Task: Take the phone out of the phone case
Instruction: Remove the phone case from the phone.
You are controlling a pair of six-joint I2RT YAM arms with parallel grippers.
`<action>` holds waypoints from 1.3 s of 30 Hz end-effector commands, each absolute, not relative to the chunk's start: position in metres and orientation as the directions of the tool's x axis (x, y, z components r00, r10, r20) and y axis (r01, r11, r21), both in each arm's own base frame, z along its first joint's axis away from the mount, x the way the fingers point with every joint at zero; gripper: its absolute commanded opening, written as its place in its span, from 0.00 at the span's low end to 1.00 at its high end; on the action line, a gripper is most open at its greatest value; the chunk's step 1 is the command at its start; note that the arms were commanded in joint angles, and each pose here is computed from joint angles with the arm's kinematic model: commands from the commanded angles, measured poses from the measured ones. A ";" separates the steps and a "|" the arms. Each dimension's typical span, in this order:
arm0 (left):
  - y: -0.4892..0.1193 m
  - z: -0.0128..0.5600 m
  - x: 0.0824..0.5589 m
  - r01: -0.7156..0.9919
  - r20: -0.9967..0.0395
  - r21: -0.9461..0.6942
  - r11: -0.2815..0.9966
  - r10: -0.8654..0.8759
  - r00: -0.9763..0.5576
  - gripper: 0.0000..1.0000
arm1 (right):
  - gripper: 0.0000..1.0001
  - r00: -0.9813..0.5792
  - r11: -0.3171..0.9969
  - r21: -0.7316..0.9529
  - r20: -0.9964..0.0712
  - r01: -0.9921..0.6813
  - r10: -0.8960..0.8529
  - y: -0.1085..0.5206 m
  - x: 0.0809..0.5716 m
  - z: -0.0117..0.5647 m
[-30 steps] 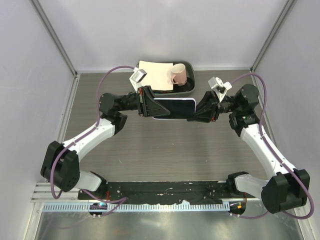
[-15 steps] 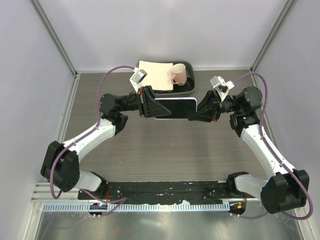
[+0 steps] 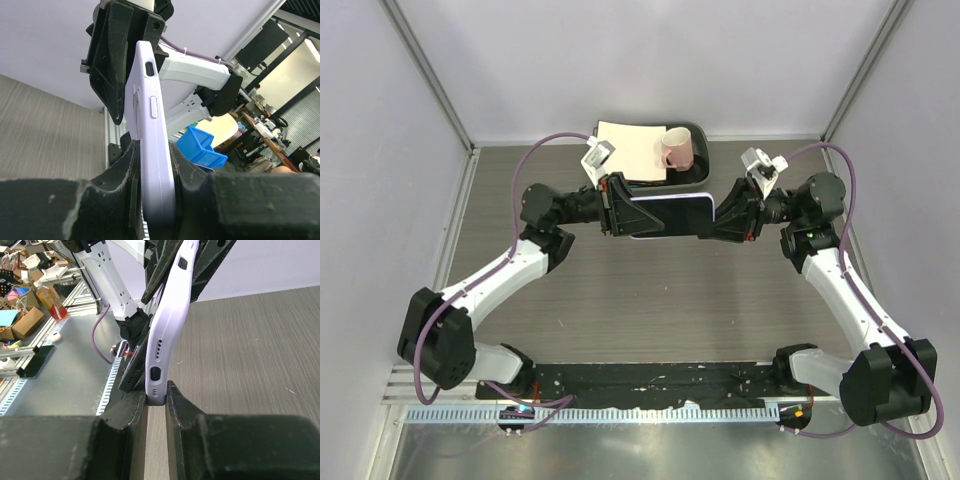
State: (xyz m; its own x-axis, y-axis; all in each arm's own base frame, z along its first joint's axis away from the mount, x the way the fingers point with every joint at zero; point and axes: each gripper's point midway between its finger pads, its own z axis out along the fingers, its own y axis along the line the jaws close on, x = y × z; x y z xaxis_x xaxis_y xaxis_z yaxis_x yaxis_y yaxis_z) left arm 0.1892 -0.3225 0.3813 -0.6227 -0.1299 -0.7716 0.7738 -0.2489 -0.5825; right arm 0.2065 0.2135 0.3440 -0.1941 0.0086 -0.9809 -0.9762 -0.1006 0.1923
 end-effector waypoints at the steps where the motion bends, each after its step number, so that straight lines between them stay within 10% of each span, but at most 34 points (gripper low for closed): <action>1: -0.314 0.374 0.090 0.672 -0.814 -0.569 -0.474 0.205 -0.544 0.00 | 0.01 -0.084 0.279 0.150 -0.968 -0.949 0.237 0.207 0.288 0.383; 23: -0.314 0.370 0.115 0.714 -0.810 -0.572 -0.405 0.140 -0.570 0.00 | 0.02 -0.093 0.296 0.193 -0.943 -0.936 0.320 0.200 0.270 0.410; 39: -0.301 0.384 0.135 0.784 -0.858 -0.497 -0.372 0.076 -0.508 0.00 | 0.67 -0.096 0.331 0.115 -0.993 -0.937 0.074 0.189 0.248 0.381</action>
State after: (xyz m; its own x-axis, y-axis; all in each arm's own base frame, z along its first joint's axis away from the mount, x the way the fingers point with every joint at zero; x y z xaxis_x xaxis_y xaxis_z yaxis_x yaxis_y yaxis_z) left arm 0.1861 -0.3205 0.3685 -0.6369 -0.0665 -0.7680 0.7600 -0.2216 -0.6110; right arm 0.2194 0.2066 0.3643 -0.2085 0.0694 -0.9756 -0.9654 0.1454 0.2167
